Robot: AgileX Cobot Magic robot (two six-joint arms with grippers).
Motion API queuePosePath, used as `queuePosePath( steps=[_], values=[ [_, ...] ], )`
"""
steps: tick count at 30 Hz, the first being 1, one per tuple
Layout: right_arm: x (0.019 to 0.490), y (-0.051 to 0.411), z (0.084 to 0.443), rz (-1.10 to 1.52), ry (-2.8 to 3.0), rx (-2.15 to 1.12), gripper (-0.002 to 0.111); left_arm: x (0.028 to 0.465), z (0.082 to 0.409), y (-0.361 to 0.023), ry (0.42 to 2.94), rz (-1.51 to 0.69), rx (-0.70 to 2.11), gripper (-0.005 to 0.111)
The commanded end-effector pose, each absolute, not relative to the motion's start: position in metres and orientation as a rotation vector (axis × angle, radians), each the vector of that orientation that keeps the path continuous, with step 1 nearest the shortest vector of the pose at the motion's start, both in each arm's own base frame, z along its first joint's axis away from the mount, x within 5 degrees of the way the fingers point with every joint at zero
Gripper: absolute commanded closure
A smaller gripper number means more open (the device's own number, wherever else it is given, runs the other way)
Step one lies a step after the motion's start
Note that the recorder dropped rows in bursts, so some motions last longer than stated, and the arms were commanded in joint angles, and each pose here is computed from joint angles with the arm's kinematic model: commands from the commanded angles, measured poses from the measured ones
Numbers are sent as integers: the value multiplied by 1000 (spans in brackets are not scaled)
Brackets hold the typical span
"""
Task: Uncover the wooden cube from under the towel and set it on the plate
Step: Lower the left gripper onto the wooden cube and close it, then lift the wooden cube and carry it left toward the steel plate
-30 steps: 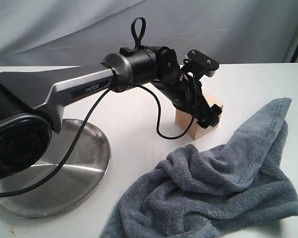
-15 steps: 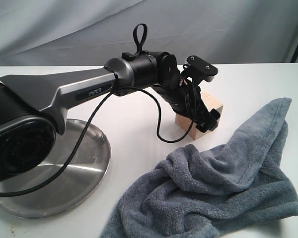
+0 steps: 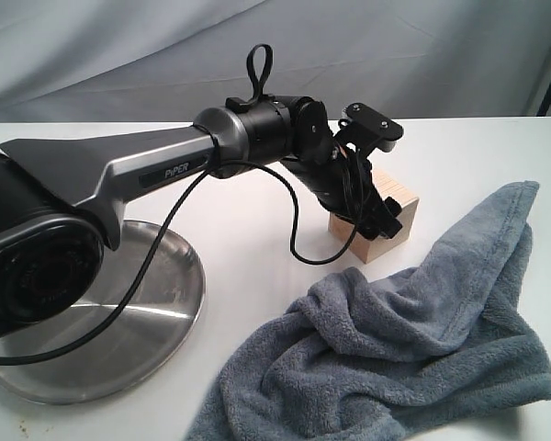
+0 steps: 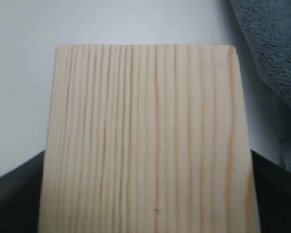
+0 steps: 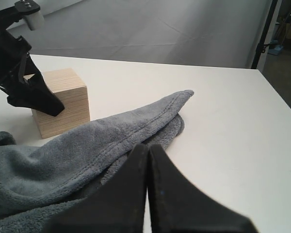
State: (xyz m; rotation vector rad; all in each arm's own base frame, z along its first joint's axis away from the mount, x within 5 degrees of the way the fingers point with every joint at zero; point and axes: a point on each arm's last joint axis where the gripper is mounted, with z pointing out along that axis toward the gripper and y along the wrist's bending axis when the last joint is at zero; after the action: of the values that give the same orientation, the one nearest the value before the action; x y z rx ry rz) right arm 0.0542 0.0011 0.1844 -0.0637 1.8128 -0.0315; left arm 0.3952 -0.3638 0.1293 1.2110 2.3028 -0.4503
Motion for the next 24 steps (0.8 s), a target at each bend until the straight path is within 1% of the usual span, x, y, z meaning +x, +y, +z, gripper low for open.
queuePosePath(
  steps=[1,8,12,14,17,24],
  values=[
    [54,1,184,-27,1803,-66,108,396,134,-367,2270,-455,1188,65],
    [54,1,184,-27,1803,-66,108,396,144,-365,2253,-430,1210,65],
    [54,1,184,-27,1803,-66,108,395,159,-365,2223,-435,1196,65],
    [54,1,184,-27,1803,-66,108,395,170,-364,2203,-438,1189,67],
    [54,1,184,-27,1803,-66,108,394,189,-362,2170,-441,1175,74],
    [54,1,184,-27,1803,-66,108,393,232,-351,2113,-449,1136,102]
  ],
)
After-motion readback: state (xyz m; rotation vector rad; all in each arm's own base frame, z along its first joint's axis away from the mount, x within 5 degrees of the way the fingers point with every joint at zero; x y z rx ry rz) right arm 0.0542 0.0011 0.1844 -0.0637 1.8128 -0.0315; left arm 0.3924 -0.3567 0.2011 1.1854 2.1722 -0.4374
